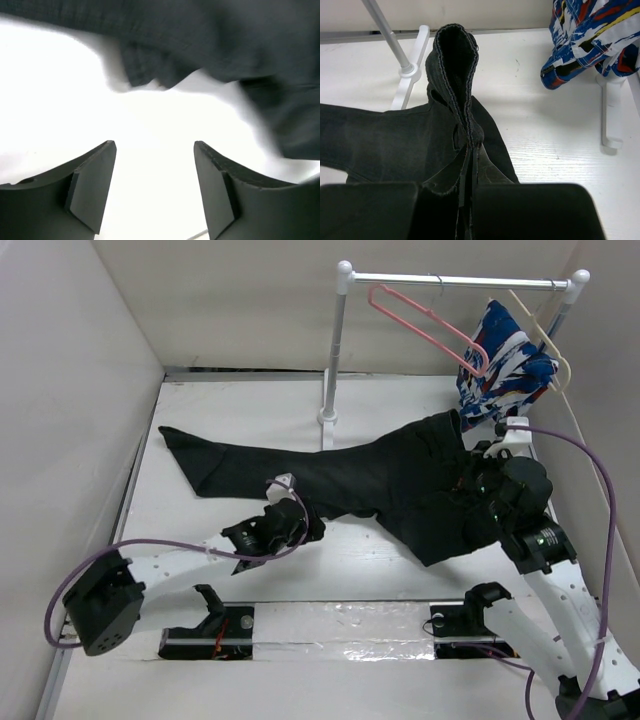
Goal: Place the trousers on the hanger
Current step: Flatten out the trousers at the center of the board.
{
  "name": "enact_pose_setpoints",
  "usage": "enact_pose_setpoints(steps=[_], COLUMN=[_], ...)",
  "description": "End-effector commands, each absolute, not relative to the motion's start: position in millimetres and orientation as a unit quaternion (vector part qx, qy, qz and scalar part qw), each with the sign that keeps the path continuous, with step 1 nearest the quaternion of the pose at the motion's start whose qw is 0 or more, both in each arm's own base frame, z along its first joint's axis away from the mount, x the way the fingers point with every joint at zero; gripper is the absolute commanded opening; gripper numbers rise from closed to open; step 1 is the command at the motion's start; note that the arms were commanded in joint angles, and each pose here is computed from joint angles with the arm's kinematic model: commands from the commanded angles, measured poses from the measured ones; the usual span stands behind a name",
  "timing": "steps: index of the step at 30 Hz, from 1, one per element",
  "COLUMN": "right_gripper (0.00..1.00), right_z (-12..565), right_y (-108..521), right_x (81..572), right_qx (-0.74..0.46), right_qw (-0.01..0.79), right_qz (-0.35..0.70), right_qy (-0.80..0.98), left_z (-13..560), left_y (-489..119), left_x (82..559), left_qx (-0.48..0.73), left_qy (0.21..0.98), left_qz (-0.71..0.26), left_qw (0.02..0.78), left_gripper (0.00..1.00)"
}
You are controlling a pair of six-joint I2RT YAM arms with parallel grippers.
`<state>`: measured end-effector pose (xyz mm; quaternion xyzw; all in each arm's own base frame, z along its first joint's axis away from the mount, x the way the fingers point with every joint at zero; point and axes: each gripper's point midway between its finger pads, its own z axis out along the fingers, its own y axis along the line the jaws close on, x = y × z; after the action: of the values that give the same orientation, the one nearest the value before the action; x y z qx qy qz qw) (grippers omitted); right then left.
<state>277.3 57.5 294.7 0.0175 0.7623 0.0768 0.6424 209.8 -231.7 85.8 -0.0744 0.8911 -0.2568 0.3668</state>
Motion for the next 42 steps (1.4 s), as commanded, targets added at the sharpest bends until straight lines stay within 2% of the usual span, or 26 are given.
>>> enact_pose_setpoints(steps=[1, 12, 17, 18, 19, 21, 22, 23, 30, 33, 39, 42], right_gripper=[0.0, 0.0, 0.0, 0.0, 0.0, 0.0, 0.0, 0.0, 0.0, 0.0, 0.0, 0.0], right_z=[349.7, 347.6, 345.4, 344.3, 342.1, 338.6, 337.1, 334.5, 322.9, 308.7, 265.2, 246.1], right_y=[56.4, 58.7, 60.7, 60.8, 60.7, 59.8, 59.2, 57.7, 28.0, 4.1, -65.9, -79.9], right_x=[278.2, 274.5, 275.4, 276.3, 277.0, 279.1, 280.0, 280.8, 294.1, 302.2, 313.3, 322.7], right_qx=[0.019, 0.011, 0.008, 0.009, 0.009, 0.01, 0.011, 0.013, 0.049, 0.081, 0.194, 0.235], right_qw=[0.699, 0.696, 0.694, 0.693, 0.691, 0.688, 0.687, 0.685, 0.675, 0.661, 0.626, 0.606], right_qz=[0.092, 0.098, 0.101, 0.101, 0.1, 0.095, 0.092, 0.088, 0.035, 0.002, -0.058, -0.056], right_qy=[0.709, 0.711, 0.713, 0.714, 0.716, 0.719, 0.721, 0.723, 0.736, 0.746, 0.753, 0.758], left_z=[90.6, 55.3, 44.6, 48.2, 48.7, 59.3, 71.5, 78.8, 186.3, 240.6, 329.0, 365.3], left_y=[-238.0, -244.3, -249.1, -253.2, -252.3, -251.1, -247.6, -245.3, -213.5, -166.7, -43.7, -23.3], left_x=[226.5, 262.2, 279.2, 282.4, 284.4, 289.8, 291.1, 290.7, 254.0, 236.4, 195.5, 180.8], left_qx=[-0.107, -0.113, -0.114, -0.113, -0.114, -0.116, -0.119, -0.11, -0.072, -0.086, -0.171, -0.188], left_qy=[0.877, 0.891, 0.888, 0.886, 0.886, 0.881, 0.875, 0.873, 0.849, 0.825, 0.763, 0.732], left_qz=[-0.246, -0.169, -0.163, -0.166, -0.16, -0.154, -0.154, -0.152, -0.207, -0.21, -0.13, -0.141], left_qw=[0.4, 0.406, 0.415, 0.417, 0.42, 0.432, 0.444, 0.45, 0.482, 0.518, 0.609, 0.639], left_gripper=[0.63, 0.65, 0.58, 0.54, 0.37, 0.2, 0.04, 0.0, 0.0, 0.0, 0.0, 0.0])
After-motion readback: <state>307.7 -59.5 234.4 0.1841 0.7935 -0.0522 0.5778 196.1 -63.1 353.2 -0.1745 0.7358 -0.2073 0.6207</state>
